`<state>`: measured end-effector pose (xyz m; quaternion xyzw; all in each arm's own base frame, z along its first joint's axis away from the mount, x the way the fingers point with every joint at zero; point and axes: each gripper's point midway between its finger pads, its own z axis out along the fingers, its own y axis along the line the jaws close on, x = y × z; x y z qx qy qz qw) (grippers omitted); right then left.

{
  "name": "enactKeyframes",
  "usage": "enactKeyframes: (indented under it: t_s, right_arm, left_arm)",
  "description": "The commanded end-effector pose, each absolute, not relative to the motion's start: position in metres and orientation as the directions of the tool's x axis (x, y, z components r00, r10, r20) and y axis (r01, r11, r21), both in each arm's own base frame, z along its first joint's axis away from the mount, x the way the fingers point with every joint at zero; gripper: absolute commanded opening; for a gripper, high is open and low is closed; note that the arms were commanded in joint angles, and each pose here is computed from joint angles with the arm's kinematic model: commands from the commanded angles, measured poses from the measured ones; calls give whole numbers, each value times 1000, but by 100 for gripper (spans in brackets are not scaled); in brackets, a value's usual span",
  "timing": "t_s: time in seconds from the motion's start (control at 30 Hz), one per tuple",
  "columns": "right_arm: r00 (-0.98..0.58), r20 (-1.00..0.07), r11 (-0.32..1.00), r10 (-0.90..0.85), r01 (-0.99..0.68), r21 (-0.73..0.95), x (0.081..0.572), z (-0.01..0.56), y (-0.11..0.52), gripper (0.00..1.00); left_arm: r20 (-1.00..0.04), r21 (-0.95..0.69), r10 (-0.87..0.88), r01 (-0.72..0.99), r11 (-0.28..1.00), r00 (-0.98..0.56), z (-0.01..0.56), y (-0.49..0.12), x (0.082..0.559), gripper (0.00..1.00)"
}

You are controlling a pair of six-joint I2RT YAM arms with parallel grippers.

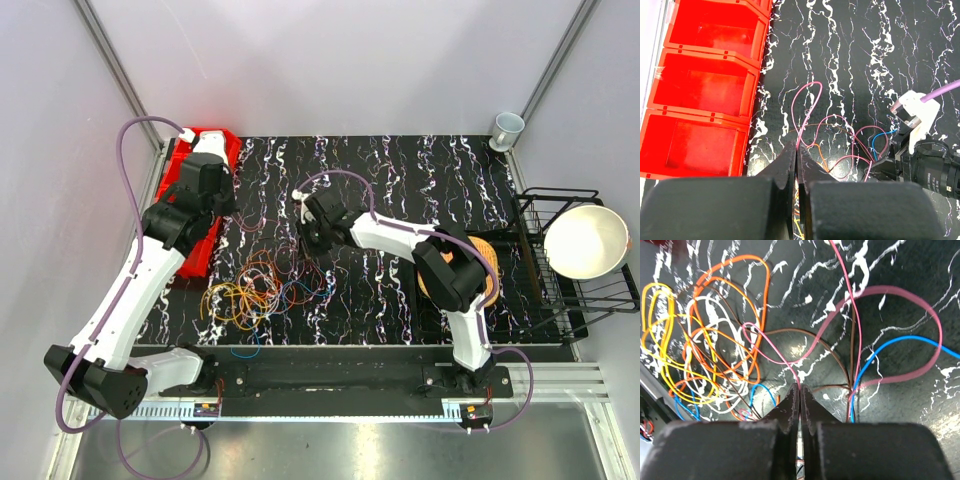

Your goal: Untangle the cables

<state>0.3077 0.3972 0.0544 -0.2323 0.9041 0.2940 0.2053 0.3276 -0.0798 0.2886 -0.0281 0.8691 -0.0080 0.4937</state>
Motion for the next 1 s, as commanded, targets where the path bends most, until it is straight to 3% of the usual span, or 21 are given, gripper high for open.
enactKeyframes:
  t_s: [0.0,0.3,0.43,0.5,0.53,0.6,0.63,0.8,0.97]
  right_arm:
    - [-741,-636,657,-218,-593,466,327,124,420,0]
    - [-598,-800,583,-54,-669,461,344,278,431,0]
    - [-519,-854,471,44,-743,476,342,367,446,0]
    - [-524,-850,404,40,-770,494,339,381,459,0]
    - [-502,-862,360,76,-792,493,334,415,460,0]
    - [-521,-852,297,53,-806,512,332,417,477,0]
    - [-489,-868,253,90,-831,495,324,451,475,0]
    - [-485,-869,117,98,-862,494,309,462,505,0]
    - [-467,-880,66,90,-879,473,299,443,535,0]
  left_arm:
    - [-890,-85,-89,-29,996,-447,307,-82,331,0]
    - [-943,-92,-118,-98,991,-310,395,-52,301,0]
    - [-961,-121,-141,-98,988,-239,439,-43,285,0]
    - [-969,-134,-152,-102,986,-194,461,-37,275,0]
    - [-972,-139,-155,-102,985,-177,469,-35,271,0]
    - [-978,-147,-162,-114,983,-133,488,-27,260,0]
    - [-979,-147,-162,-123,982,-123,492,-24,257,0]
    - [-986,-141,-155,-192,971,-57,509,0,234,0]
    - [-987,-95,-128,-288,953,-98,482,17,230,0]
